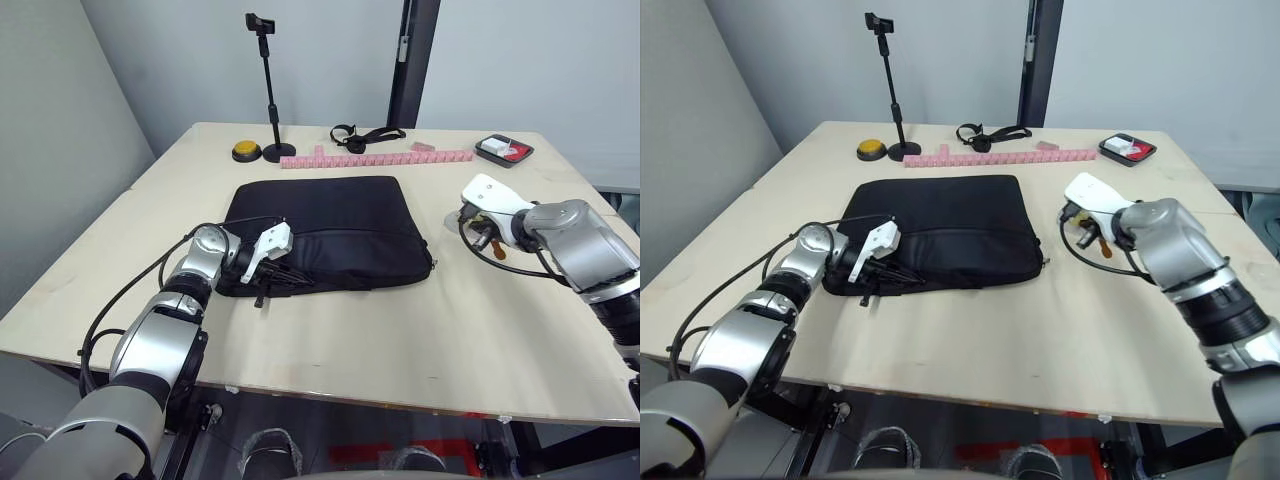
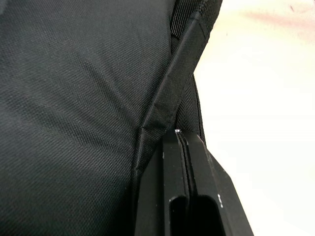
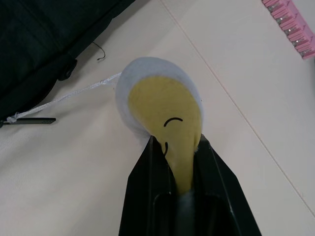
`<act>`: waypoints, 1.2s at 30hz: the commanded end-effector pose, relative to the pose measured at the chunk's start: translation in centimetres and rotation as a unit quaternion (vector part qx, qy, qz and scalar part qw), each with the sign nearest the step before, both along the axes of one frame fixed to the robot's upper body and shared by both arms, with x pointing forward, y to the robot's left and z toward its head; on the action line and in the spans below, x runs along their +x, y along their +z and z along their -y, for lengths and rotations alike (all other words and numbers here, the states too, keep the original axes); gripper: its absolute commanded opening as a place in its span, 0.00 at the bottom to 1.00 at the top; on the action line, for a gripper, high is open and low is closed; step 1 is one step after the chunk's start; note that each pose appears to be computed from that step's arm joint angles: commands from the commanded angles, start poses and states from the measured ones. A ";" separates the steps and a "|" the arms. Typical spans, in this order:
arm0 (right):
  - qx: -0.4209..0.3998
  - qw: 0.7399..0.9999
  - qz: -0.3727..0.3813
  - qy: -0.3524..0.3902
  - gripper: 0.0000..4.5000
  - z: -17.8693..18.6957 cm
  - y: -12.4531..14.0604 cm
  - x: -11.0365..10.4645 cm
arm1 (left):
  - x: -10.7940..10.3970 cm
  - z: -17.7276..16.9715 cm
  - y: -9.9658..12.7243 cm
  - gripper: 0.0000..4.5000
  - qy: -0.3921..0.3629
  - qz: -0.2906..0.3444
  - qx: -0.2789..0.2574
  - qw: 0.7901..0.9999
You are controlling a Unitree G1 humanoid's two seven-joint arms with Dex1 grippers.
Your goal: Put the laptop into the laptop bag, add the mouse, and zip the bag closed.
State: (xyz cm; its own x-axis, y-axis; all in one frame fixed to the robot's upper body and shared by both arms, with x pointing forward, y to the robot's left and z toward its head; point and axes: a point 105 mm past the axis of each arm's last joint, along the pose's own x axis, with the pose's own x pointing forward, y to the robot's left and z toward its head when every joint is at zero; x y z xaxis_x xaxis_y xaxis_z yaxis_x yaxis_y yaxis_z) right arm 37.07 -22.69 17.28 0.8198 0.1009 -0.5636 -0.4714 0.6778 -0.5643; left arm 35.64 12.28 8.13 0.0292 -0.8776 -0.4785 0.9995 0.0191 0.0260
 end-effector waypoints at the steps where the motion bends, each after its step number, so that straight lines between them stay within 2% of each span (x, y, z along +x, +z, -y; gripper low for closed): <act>1: -0.020 0.999 0.045 -0.012 0.00 -0.8 1.5 1.3 | -1.1 -1.0 -3.3 0.00 0.023 -0.062 0.042 0.997; 10: -0.054 0.998 0.044 0.002 0.00 -2.6 0.2 2.7 | -1.0 -1.0 -2.9 0.00 0.043 -0.084 0.009 0.995; 15: -0.098 0.993 0.066 -0.022 0.00 -0.9 0.9 3.6 | -1.1 -1.2 -3.0 0.00 0.050 -0.094 0.005 0.994; 19: -0.096 0.993 0.075 -0.015 0.00 -1.5 1.2 4.2 | -1.2 -1.2 -3.0 0.00 0.053 -0.100 0.000 0.994; 25: -0.087 0.995 0.052 -0.004 0.00 -1.3 0.7 3.7 | -1.0 -1.0 -2.6 0.00 0.052 -0.092 -0.012 0.994; 29: -0.090 0.995 0.043 -0.017 0.00 0.2 0.5 3.3 | -0.5 -0.2 -0.7 0.00 0.040 -0.079 -0.047 0.995; 36: -0.077 0.996 0.037 -0.012 0.00 0.2 0.7 2.9 | -0.1 1.0 3.6 0.00 0.020 -0.083 -0.116 0.990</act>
